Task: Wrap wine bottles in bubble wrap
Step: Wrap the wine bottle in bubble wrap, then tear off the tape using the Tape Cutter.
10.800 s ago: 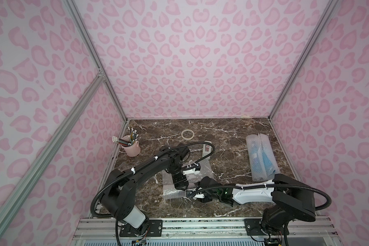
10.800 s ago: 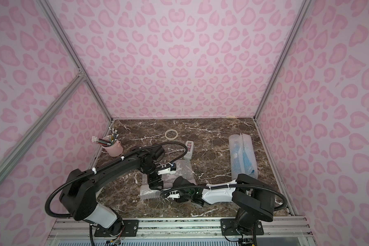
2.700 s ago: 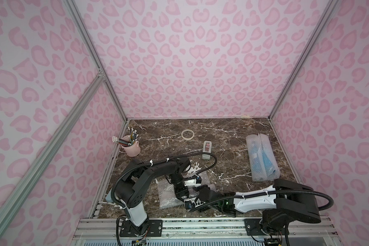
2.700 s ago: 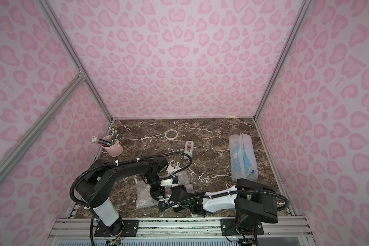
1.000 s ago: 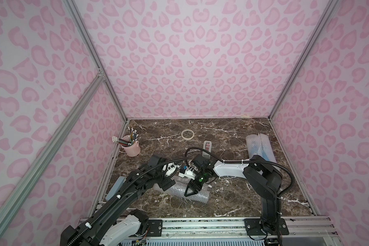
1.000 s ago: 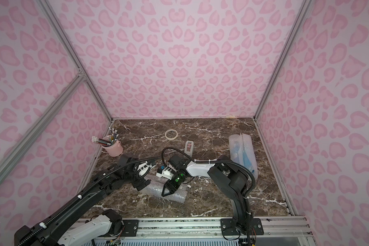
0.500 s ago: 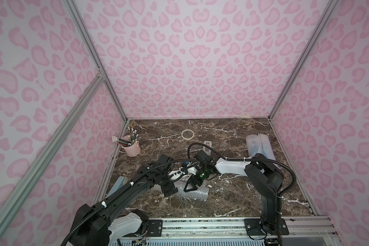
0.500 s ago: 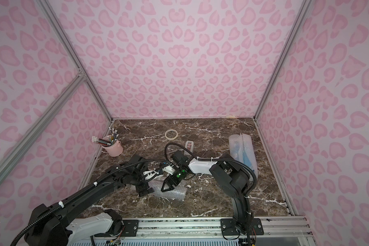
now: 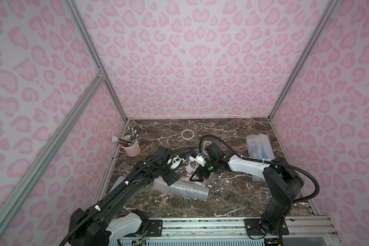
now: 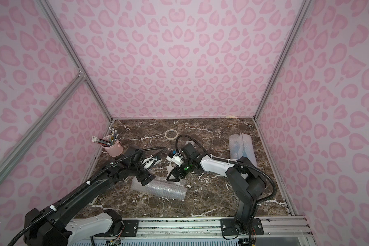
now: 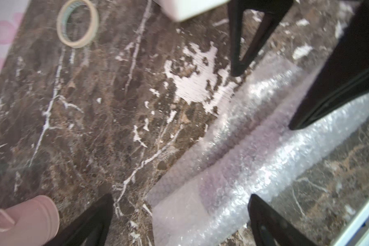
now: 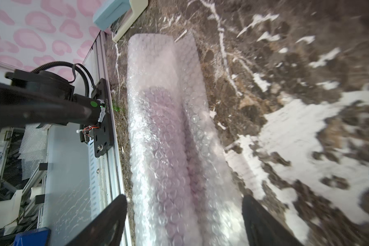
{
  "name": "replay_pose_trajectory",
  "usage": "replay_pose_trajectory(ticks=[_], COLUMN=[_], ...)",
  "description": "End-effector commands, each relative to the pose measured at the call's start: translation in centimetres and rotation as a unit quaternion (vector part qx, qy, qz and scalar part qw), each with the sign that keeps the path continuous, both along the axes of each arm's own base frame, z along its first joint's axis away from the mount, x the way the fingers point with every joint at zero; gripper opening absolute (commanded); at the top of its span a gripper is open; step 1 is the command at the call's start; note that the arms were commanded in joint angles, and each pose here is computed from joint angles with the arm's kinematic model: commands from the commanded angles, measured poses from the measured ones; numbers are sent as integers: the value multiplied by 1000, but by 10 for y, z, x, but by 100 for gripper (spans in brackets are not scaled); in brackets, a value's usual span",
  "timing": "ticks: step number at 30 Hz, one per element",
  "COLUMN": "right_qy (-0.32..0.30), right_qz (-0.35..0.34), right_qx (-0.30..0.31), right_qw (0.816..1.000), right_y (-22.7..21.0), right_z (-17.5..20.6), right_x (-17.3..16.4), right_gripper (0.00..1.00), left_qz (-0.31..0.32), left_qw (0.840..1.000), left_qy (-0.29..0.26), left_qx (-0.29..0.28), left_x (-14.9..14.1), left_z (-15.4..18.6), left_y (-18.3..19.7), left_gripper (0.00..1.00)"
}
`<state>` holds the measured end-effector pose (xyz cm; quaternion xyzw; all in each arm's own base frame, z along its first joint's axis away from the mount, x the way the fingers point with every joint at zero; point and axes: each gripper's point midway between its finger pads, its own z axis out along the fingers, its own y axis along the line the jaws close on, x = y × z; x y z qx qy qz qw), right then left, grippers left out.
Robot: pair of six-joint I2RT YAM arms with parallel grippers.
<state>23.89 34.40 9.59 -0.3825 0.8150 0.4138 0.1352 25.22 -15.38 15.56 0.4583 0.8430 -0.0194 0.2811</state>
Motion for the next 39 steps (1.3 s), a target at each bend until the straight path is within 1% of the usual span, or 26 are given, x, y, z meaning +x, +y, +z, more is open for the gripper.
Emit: replay_pose_trajectory(ticks=[1,4,6,7,9,12,14,15,16,18,19,21,23,28,30,34,37,39], right_qy=[-33,-63,-75,-78,-82,-82,-69,-62,-57,-52,-51,-42,-34,-19,-12,-1,9,14], right_qz=[-55,-145,-217,-240,-287,-339,-365,-374,-382,-394,-399,-400,-398,-393,-389,-385,-380,-381], right_qx=[-9,-14,-9,-5,-4,-14,-7,-2,-2,2,5,7,10,4,7,4,3,-2], right_qw=[998,987,973,968,954,937,928,925,922,918,916,916,917,919,921,923,925,925], right_y=[-23,-59,-87,-96,-114,-132,-139,-142,-144,-146,-146,-143,-139,-131,-128,-124,-121,-121], right_z=[9,21,30,35,40,41,39,36,33,29,27,19,12,-9,-16,-30,-40,-45], right_x=[24,58,82,89,104,122,133,137,140,147,152,159,166,180,183,188,189,190], right_gripper=[87,89,90,90,89,88,85,83,81,77,75,70,67,62,61,58,54,53], left_qz=[68,80,104,110,129,154,168,174,178,187,192,199,200,211,212,214,214,215], left_qw=[996,991,983,979,967,945,928,921,917,910,904,898,897,886,880,876,868,866], left_qy=[-4,25,56,75,125,182,212,226,236,248,256,268,268,288,299,311,322,327], left_qx=[-51,-108,-137,-153,-180,-226,-257,-266,-267,-274,-284,-287,-289,-295,-302,-299,-311,-311], left_x=[20,32,44,48,57,70,81,86,92,103,109,118,130,148,152,155,157,158], left_z=[17,24,22,21,15,6,0,-5,-9,-16,-19,-28,-32,-59,-64,-76,-82,-87], left_y=[-4,-25,-38,-46,-64,-89,-106,-115,-122,-135,-143,-156,-167,-185,-192,-197,-204,-205], left_gripper=[98,98,98,98,99,92,89,86,81,77,75,70,67,62,58,56,54,52])
